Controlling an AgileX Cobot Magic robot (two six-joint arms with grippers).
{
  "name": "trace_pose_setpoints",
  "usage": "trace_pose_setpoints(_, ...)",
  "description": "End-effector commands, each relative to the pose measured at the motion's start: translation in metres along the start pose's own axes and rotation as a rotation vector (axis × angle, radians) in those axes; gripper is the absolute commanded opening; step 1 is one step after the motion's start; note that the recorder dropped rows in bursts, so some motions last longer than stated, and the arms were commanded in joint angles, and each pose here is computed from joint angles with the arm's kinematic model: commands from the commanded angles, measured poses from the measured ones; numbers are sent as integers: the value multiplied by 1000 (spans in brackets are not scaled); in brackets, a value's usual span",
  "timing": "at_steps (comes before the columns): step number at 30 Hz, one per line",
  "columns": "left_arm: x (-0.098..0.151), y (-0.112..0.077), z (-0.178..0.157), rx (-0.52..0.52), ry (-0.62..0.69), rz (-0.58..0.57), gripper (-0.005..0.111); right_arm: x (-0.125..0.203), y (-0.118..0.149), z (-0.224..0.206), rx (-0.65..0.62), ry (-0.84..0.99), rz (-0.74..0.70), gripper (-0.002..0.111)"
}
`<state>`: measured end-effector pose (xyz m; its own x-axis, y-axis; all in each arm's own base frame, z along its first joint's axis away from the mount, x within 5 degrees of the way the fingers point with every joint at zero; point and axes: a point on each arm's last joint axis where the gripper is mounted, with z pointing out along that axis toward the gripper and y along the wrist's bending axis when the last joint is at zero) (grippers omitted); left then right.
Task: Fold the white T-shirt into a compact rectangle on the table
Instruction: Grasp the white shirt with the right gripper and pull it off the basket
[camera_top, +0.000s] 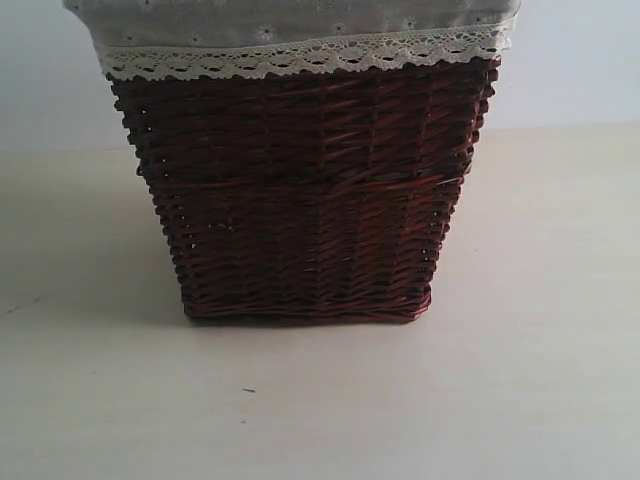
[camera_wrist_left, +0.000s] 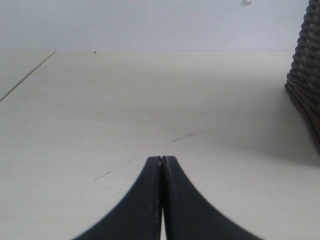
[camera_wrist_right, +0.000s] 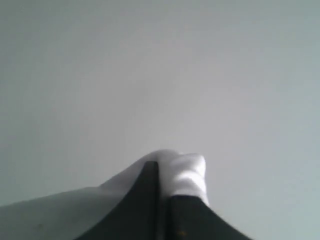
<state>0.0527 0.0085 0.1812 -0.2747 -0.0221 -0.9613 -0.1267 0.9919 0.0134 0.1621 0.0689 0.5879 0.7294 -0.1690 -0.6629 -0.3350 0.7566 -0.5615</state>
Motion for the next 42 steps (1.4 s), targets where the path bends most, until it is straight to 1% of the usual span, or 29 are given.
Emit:
trace_pose_setpoints(1, 0, 0, 0, -1, -8, 5, 0, -65, -29, -11, 218, -111, -143, 0)
trace_pose_setpoints(2, 0, 0, 0, -1, -8, 5, 0, -86, -36, -16, 273, -152, -172, 0)
trace_pose_setpoints(3, 0, 0, 0, -1, -8, 5, 0, -94, -39, -18, 291, -168, -182, 0)
trace_pose_setpoints(4, 0, 0, 0, -1, -8, 5, 0, -112, -41, -24, 308, -216, -209, 0)
trace_pose_setpoints(6, 0, 0, 0, -1, -8, 5, 0, -131, -42, -30, 323, -265, -236, 0)
trace_pose_setpoints(9, 0, 0, 0, -1, -8, 5, 0, -138, -42, -32, 328, -283, -241, 0)
trace_pose_setpoints(10, 0, 0, 0, -1, -8, 5, 0, -135, -43, -31, 326, -279, -177, 0)
trace_pose_setpoints(11, 0, 0, 0, -1, -8, 5, 0, -129, -43, -29, 317, -255, -158, 0)
trace_pose_setpoints(14, 0, 0, 0, -1, -8, 5, 0, -100, -41, -17, 270, -129, -109, 0)
trace_pose_setpoints(18, 0, 0, 0, -1, -8, 5, 0, -48, -24, -6, 101, 114, 12, 0)
trace_pose_setpoints(21, 0, 0, 0, -1, -8, 5, 0, -7, 2, -7, -110, 334, 151, 0)
trace_pose_setpoints(23, 0, 0, 0, -1, -8, 5, 0, 16, 21, -12, -251, 448, 234, 0)
trace_pose_setpoints(25, 0, 0, 0, -1, -8, 5, 0, 38, 42, -22, -406, 543, 312, 0)
trace_pose_setpoints(26, 0, 0, 0, -1, -8, 5, 0, 60, 61, -32, -517, 618, 399, 0)
trace_pose_setpoints(28, 0, 0, 0, -1, -8, 5, 0, 78, 79, -43, -604, 651, 465, 0)
trace_pose_setpoints(32, 0, 0, 0, -1, -8, 5, 0, 106, 108, -62, -693, 611, 541, 0)
trace_pose_setpoints(35, 0, 0, 0, -1, -8, 5, 0, 129, 129, -72, -724, 507, 600, 0)
trace_pose_setpoints(37, 0, 0, 0, -1, -8, 5, 0, 145, 139, -76, -729, 419, 573, 0)
trace_pose_setpoints(38, 0, 0, 0, -1, -8, 5, 0, 151, 142, -76, -728, 386, 551, 0)
trace_pose_setpoints(39, 0, 0, 0, -1, -8, 5, 0, 172, 146, -74, -708, 358, 471, 0)
trace_pose_setpoints(40, 0, 0, 0, -1, -8, 5, 0, 181, 146, -72, -695, 363, 459, 0)
trace_pose_setpoints(41, 0, 0, 0, -1, -8, 5, 0, 204, 146, -65, -643, 386, 486, 0)
trace_pose_setpoints(42, 0, 0, 0, -1, -8, 5, 0, 213, 145, -61, -598, 400, 528, 0)
